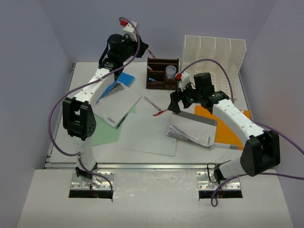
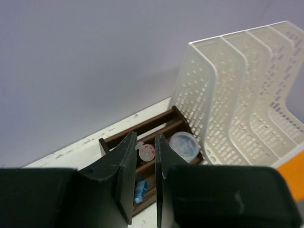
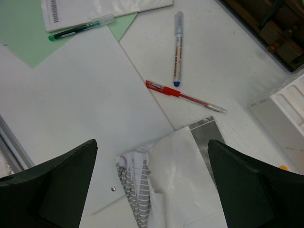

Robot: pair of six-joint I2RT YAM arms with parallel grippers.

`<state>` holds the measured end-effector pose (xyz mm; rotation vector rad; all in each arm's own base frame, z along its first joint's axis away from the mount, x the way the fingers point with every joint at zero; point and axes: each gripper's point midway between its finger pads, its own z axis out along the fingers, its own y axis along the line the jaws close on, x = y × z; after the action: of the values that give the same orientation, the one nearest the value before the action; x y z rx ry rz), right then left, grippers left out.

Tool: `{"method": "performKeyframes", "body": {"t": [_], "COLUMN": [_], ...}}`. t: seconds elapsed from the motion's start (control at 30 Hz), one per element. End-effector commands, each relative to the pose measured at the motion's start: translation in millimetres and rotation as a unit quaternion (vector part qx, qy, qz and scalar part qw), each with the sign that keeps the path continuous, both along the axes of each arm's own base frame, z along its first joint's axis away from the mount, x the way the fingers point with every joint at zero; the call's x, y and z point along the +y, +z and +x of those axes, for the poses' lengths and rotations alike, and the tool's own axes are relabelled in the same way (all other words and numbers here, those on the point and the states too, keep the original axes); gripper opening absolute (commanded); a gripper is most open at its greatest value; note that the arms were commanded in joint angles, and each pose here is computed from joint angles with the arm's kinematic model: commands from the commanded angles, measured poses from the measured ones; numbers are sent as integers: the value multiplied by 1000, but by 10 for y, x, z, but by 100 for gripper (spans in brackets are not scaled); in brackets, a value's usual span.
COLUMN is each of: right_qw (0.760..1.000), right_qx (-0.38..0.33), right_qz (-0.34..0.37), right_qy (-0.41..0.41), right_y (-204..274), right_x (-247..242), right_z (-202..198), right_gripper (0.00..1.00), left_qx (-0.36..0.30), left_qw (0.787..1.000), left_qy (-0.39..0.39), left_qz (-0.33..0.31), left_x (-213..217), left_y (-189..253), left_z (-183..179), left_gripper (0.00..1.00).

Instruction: Organize the desk

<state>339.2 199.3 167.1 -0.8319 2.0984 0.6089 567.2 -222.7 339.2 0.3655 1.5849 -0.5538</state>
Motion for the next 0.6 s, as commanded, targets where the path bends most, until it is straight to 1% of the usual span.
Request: {"method": "performKeyframes", "body": {"t": [0.0,0.2,0.43,0.47,0.5,0.53,0.57], "right_qw": [999,998,998,998,998,997,997], "right_qx": [-40,-31,-31,-35,-39,-48,-58], "right_qz": [-33,-48,-51,-51,-51,-52,-56], "right_qy": [-15,-15,-13,-12,-9,-3,6], "right_y": [33,-30,-65,-59,-58,-48,-42], "right_x": [-164,-213,-226,-221,-215,-200,-189], "right_z": [172,204,260,278,292,327,364], "right_gripper": [99,99,99,99,98,96,93], "left_qx": [-18,-3,29,34,39,44,47], "left_qw": [999,1000,999,999,999,999,998], "left_qy": [24,17,13,12,11,9,7], "left_qz": [20,17,26,27,28,28,28], "left_x": [40,-36,-68,-73,-82,-89,-95], "left_y": [-108,-439,-862,-917,-983,-1025,-1043], "left_z": [375,533,610,618,627,629,625], "left_gripper": [0,0,1,7,15,28,39]}}
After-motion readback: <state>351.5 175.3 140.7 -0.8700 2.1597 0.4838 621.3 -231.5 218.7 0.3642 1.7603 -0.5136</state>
